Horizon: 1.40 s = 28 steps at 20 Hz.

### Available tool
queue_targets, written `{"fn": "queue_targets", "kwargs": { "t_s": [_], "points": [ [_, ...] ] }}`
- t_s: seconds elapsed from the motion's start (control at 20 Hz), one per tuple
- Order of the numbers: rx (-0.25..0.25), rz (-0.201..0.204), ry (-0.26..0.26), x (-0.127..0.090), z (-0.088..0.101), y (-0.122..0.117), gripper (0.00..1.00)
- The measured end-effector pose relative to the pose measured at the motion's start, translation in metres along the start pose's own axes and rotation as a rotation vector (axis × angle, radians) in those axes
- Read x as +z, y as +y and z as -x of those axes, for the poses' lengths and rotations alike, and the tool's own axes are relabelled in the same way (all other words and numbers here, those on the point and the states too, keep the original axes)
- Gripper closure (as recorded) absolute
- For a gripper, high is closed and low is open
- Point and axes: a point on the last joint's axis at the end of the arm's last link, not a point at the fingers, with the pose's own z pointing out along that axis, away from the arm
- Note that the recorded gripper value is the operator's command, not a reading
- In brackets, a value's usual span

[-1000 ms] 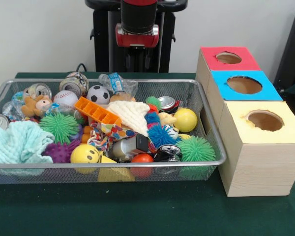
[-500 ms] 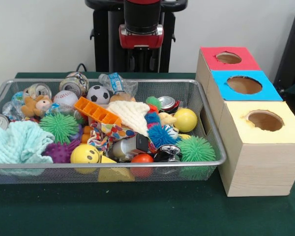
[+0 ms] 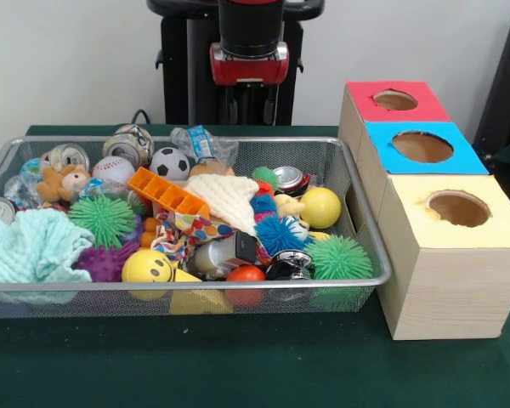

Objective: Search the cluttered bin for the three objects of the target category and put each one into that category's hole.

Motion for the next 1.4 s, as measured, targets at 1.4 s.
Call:
{"fn": "queue_targets", "kwargs": {
  "t_s": [1.4],
  "points": [
    [0.002,0.001,-0.075,0.044,0.081,-0.061,0.0]
  ]
}}
